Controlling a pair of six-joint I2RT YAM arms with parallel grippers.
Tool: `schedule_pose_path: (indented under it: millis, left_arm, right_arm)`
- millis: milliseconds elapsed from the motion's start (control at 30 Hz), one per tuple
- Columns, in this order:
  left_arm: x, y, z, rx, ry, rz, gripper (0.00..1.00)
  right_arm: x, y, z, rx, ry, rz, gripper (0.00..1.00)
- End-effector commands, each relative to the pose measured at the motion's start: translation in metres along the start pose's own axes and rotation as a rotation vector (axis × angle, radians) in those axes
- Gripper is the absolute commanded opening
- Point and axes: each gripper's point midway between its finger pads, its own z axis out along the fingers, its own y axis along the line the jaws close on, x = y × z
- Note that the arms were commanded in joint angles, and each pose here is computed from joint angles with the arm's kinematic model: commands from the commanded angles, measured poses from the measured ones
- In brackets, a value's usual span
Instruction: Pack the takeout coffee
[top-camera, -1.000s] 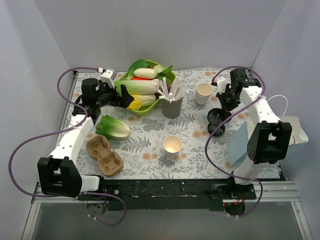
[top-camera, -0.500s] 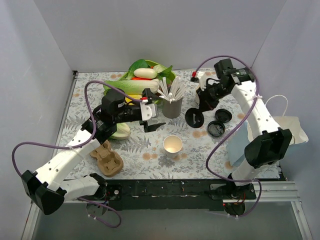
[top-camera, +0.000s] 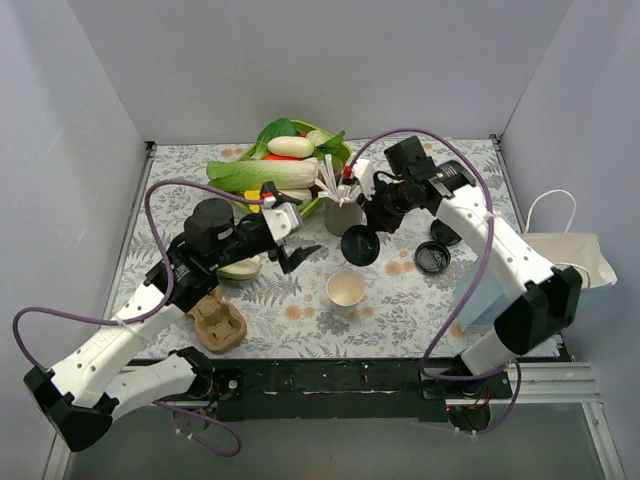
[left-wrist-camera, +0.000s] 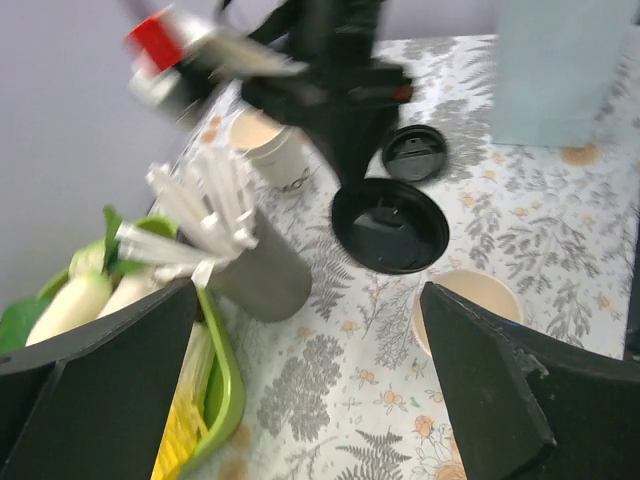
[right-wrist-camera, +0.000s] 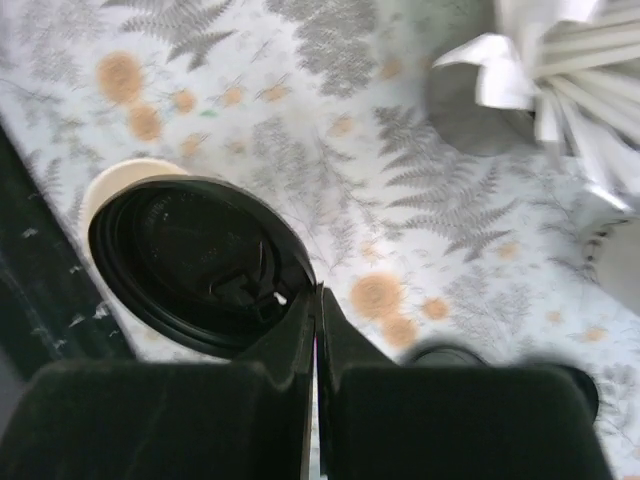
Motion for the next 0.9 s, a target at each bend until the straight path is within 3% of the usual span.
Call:
schedule_pose_path:
  millis: [0,67,100,200,467,600,867]
  left_arm:
    - [0.036,0.039,-0.023,-0.283,0.124,-0.284,0.96]
    - [0.05,0.058,-0.03,-0.403,0.176,-0.328,0.97]
    - [0.059,0.056,-0.029,-0.402,0.213,-0.349,0.97]
    - [0.055,0.054,-0.028,-0.399,0.206,-0.413,0.98]
    - [0.102,0.079,-0.026,-0.521,0.186,-0.825,0.98]
    - [0.104,0.077,-0.013,-0.443,0.195,-0.845,0.98]
    - [0.116,0.063,0.006,-0.334,0.2,-0.861,0.98]
  right_arm:
    - [-0.054,-0.034,-0.055,0.404,-0.362,-0.158,0.01]
    - [-0.065,-0.028,-0.046,0.484,-0.477,-0.265,0.01]
    - [-0.069,-0.018,-0.064,0.541,-0.544,-0.315,0.01]
    - [-0.077,0.012,-0.063,0.602,-0.651,-0.486,0.01]
    - [-0.066,0.057,-0.051,0.687,-0.687,-0.717,0.01]
    - [-0.058,0.061,-0.054,0.789,-0.725,-0.814,0.01]
    - [-0.043,0.071,-0.031,0.767,-0.737,-0.902,0.01]
